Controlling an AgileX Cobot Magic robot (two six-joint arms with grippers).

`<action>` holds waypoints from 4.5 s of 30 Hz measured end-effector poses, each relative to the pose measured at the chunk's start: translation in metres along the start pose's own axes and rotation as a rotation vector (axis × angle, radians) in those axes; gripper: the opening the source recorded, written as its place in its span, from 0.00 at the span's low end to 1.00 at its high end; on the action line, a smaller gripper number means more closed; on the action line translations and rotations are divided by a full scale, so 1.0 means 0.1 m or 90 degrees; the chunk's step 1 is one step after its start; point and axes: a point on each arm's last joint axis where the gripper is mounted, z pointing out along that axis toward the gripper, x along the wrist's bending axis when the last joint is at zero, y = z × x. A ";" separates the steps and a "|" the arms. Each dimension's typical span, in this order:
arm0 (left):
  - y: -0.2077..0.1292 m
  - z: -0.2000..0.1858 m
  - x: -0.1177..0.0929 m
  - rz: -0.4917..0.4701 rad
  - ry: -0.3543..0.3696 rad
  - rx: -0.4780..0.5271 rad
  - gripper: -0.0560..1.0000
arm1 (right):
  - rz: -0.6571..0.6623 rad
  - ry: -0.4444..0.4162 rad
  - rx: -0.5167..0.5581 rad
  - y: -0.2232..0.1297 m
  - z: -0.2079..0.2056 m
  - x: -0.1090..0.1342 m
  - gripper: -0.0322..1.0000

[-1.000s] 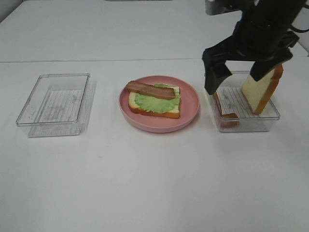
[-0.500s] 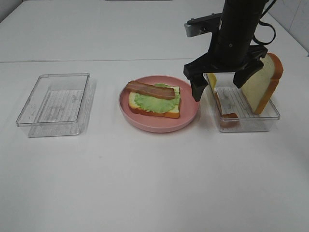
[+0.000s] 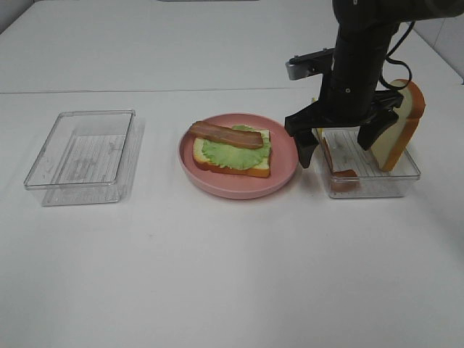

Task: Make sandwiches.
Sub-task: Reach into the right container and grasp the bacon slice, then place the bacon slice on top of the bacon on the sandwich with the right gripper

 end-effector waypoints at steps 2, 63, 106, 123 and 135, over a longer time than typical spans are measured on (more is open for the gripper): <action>0.00 0.00 0.00 0.000 0.000 0.000 0.88 | 0.003 0.000 0.000 0.00 0.00 -0.02 0.98; 0.00 0.00 0.00 0.000 0.000 0.000 0.88 | 0.022 0.060 -0.138 -0.34 -1.18 -0.14 0.06; 0.00 0.00 0.00 0.000 0.000 0.000 0.88 | -0.055 0.243 -0.208 0.42 -0.69 1.16 0.06; 0.00 0.00 0.00 0.000 0.000 0.000 0.88 | -0.078 0.153 -0.202 0.50 -0.39 1.10 0.06; 0.00 0.00 0.00 0.000 0.000 0.000 0.88 | -0.073 0.043 -0.180 0.57 -0.02 1.01 0.06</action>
